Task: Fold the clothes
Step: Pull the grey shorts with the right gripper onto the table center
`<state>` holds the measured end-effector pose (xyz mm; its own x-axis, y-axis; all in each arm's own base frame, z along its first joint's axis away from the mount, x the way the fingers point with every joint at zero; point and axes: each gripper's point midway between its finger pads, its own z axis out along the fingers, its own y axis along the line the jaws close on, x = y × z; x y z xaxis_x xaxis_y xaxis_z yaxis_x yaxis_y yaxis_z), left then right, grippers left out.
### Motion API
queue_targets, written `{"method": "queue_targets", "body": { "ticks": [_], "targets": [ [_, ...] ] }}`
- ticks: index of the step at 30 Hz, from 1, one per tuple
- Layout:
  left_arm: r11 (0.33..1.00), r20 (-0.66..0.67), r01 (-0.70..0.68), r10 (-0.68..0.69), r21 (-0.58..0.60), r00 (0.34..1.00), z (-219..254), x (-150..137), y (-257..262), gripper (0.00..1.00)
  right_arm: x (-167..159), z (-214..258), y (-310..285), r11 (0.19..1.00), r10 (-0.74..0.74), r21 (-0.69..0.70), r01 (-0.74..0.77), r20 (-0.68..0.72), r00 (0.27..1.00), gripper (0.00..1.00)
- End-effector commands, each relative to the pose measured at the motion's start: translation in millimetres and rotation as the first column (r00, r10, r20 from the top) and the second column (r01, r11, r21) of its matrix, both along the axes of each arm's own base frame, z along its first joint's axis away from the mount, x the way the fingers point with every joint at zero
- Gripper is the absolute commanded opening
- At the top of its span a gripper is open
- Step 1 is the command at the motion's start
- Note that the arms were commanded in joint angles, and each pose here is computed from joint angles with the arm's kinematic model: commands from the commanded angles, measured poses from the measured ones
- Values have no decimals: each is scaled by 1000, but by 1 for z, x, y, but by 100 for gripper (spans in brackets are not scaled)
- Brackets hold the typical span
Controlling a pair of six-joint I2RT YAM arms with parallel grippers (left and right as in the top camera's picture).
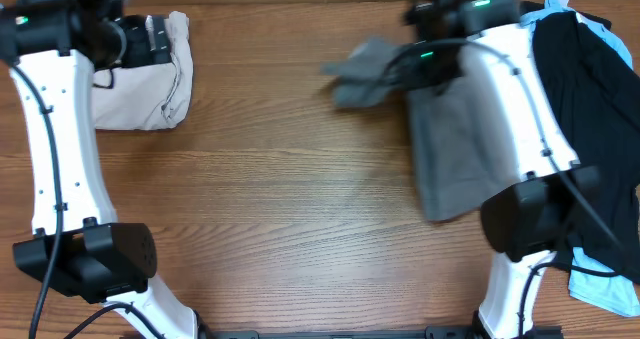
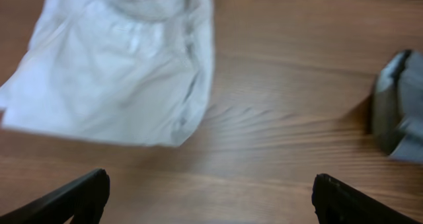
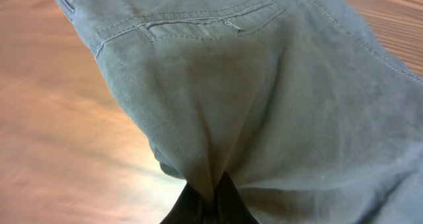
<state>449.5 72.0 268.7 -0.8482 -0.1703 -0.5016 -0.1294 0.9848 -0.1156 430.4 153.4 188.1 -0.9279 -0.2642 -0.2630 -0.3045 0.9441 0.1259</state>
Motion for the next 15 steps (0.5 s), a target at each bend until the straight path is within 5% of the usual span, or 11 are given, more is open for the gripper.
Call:
{"method": "queue_targets", "body": {
  "ticks": [1, 8, 9, 10, 15],
  "targets": [
    [999, -21, 21, -20, 50, 1000, 2, -10, 16, 100, -24, 17, 61, 988, 128, 79, -130, 26, 991, 4],
    [996, -80, 47, -41, 81, 996, -4, -23, 22, 100, -54, 14, 145, 948, 290, 113, -298, 83, 954, 9],
    [995, -82, 49, -42, 81, 996, -4, -23, 22, 100, -56, 12, 151, 944, 300, 112, -309, 89, 950, 19],
    [994, -89, 65, -58, 83, 994, -5, -25, 21, 100, -57, 10, 155, 943, 308, 105, -317, 95, 947, 42],
    [992, -116, 114, -107, 54, 987, -8, -32, 13, 97, -33, 13, 126, 982, 168, 75, -176, 105, 980, 73]
  ]
}}
